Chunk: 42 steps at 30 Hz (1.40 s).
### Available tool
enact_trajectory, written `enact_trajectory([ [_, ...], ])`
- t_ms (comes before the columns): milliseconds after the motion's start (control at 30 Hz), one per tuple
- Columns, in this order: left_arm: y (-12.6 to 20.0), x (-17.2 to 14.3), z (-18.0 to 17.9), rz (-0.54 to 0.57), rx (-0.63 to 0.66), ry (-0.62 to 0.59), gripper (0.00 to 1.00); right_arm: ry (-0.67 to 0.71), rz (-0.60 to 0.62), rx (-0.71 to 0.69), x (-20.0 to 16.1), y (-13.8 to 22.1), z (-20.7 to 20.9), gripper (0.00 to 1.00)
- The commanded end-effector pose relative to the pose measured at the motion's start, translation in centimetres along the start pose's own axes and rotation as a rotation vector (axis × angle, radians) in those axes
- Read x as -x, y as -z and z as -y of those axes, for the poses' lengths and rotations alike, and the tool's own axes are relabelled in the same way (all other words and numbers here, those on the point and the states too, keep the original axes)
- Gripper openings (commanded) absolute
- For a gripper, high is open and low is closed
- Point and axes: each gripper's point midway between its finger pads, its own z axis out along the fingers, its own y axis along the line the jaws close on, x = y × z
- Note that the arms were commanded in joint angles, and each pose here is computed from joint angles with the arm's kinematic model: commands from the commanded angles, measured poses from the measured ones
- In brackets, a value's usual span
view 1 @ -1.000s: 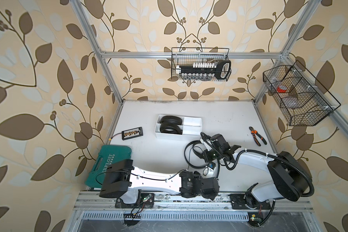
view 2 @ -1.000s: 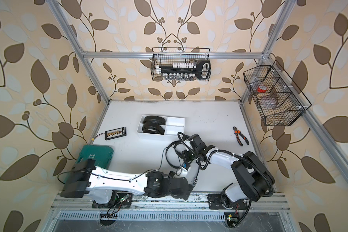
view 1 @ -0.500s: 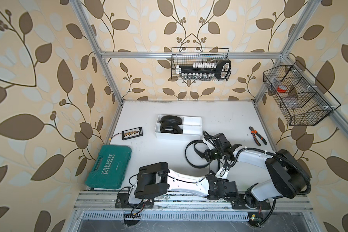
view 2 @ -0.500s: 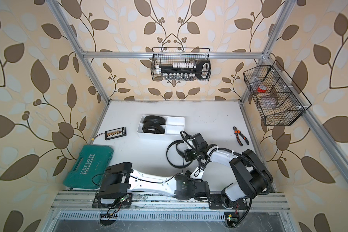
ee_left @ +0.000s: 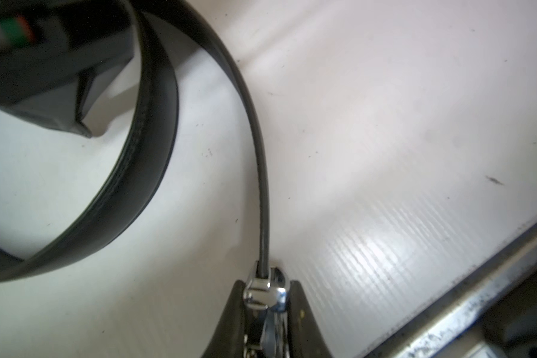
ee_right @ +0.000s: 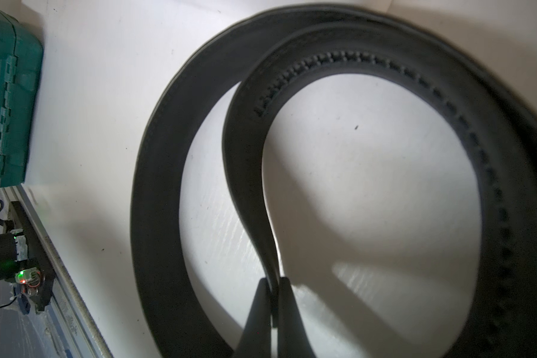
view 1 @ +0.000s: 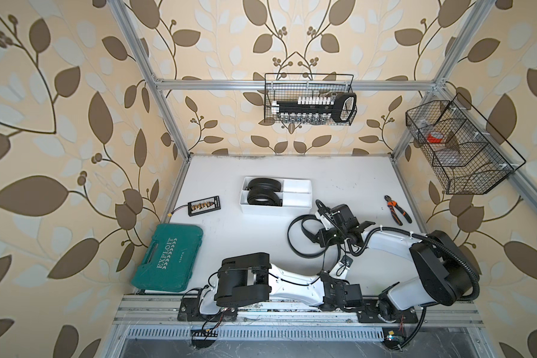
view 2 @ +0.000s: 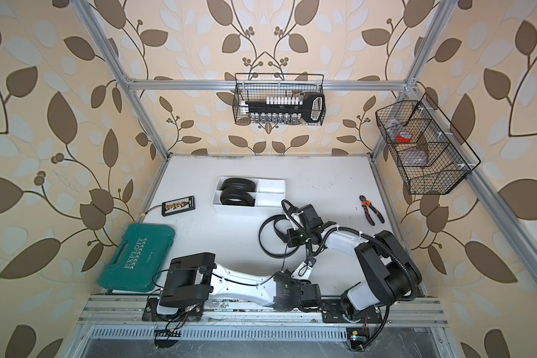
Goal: Place the belts into the storage roll
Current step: Roll the belt at the center of the board.
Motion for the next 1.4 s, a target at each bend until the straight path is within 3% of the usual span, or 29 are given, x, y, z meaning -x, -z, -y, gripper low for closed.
enact_trajectory([
  [0,0.8,-1.3,-3.1,-0.019,0.064,0.032,0.05,-0.043,-0.03,-0.03,-0.9,-0.3,1.1,0.0],
  [433,4.9,-7.1,-14.6,-0.055,0.282,0.23,0.0,-0.06,-0.037,-0.074,-1.3,0.0,1.9,0.0],
  [667,5.9,-9.3,-21.8,-0.113,0.417,0.477,0.02,-0.031,-0.063,-0.074,-2.5,0.5,1.1,0.0],
  [867,5.4,-9.6,-27.5,-0.158,0.435,0.688,0.04,0.029,-0.084,-0.086,-4.0,0.8,-1.1,0.0],
  [1067,3.4,-6.3,-28.6,-0.2,0.395,0.741,0.02,0.108,-0.096,-0.032,-6.6,0.7,-3.9,0.0],
  [1367,-1.4,-1.0,-25.2,-0.28,0.245,0.698,0.0,0.274,-0.128,0.052,-12.0,0.5,-8.6,0.0],
])
